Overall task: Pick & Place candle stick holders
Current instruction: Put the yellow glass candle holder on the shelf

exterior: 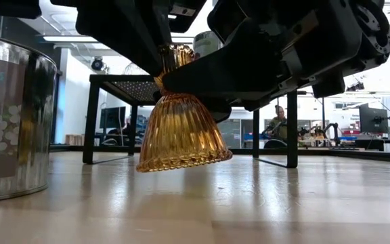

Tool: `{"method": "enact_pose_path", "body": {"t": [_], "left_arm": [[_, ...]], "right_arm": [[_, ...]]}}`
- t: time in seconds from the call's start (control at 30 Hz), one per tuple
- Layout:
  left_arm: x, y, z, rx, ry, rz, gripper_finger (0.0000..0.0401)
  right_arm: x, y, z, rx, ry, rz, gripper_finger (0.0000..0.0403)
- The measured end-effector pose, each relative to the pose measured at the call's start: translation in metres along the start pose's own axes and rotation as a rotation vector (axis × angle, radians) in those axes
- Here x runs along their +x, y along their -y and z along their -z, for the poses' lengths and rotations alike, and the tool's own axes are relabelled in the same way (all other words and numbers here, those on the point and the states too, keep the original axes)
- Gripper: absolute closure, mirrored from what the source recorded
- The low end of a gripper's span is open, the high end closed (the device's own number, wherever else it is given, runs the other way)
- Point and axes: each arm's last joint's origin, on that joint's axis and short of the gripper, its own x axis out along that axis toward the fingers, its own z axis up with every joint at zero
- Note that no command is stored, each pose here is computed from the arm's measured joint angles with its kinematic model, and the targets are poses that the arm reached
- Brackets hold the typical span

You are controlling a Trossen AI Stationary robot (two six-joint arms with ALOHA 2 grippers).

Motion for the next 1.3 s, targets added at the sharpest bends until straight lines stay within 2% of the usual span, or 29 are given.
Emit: {"method": "enact_pose_path", "body": {"t": [0.43,0.67,0.87,1.03,1.2,1.3], "left_arm": [[0.0,0.001,0.0,-0.009,0.011,0.016,0.0376],[0.001,0.003,0.002,-0.021,-0.003,0.049,0.038],[0.001,0.004,0.001,-0.027,-0.014,0.025,0.038],[-0.009,0.003,-0.005,-0.021,-0.078,0.007,0.038],[-0.024,-0.002,-0.016,-0.088,-0.11,0.0,0.038],[-0.033,-0.003,-0.021,-0.11,-0.144,-0.041,0.0381]], "right_arm": [[0.0,0.0,0.001,-0.006,-0.011,-0.001,0.0278],[0.0,-0.002,-0.002,-0.016,-0.003,-0.011,0.0226],[0.0,-0.001,0.005,0.042,-0.076,-0.015,0.0186],[-0.001,0.0,0.009,0.056,-0.114,-0.004,0.0177],[-0.004,-0.001,0.006,0.064,-0.156,0.015,0.0176],[-0.01,-0.002,-0.001,0.072,-0.196,0.034,0.0176]]}}
